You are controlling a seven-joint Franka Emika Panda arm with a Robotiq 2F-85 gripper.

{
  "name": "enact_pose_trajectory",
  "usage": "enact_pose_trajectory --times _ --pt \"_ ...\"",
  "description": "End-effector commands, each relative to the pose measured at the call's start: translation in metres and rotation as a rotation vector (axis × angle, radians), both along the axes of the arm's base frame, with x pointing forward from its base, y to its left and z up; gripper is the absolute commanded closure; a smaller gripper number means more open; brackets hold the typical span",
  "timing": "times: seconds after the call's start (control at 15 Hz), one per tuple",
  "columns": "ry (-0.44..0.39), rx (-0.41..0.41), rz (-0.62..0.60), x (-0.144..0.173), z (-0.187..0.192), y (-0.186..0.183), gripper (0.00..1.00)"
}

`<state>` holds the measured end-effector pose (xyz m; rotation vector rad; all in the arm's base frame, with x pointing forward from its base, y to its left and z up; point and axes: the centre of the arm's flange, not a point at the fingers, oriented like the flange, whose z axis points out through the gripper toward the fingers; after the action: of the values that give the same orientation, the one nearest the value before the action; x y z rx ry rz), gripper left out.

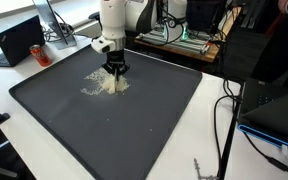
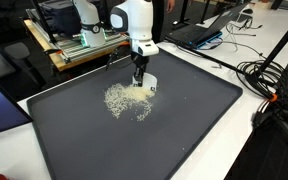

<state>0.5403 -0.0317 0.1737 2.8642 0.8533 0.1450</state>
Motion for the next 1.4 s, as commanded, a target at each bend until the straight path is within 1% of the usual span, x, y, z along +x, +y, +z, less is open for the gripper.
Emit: enact_pose_trajectory --times 0.0,0.2,0.33,0.6,0.8,0.93,1.13,1.33 --pt "0.038 -0.025 0.034 0.001 -0.014 0.001 0.99" --pt "0.04 -0.043 0.084 -0.003 -0.011 0.007 0.99" --pt "0.039 -0.031 0.113 -0.007 -0.009 0.008 0.99" --pt "0.045 0.063 0.134 -0.018 -0.014 -0.002 0.99" --pt "0.041 0.116 0.141 -0.027 -0.017 -0.015 0.99" --pt "0.027 0.102 0.153 -0.038 -0.013 -0.017 0.99" --pt "-0.004 0.037 0.207 -0.056 -0.003 -0.012 0.99" --pt "-0.007 -0.021 0.271 -0.074 0.004 -0.009 0.99"
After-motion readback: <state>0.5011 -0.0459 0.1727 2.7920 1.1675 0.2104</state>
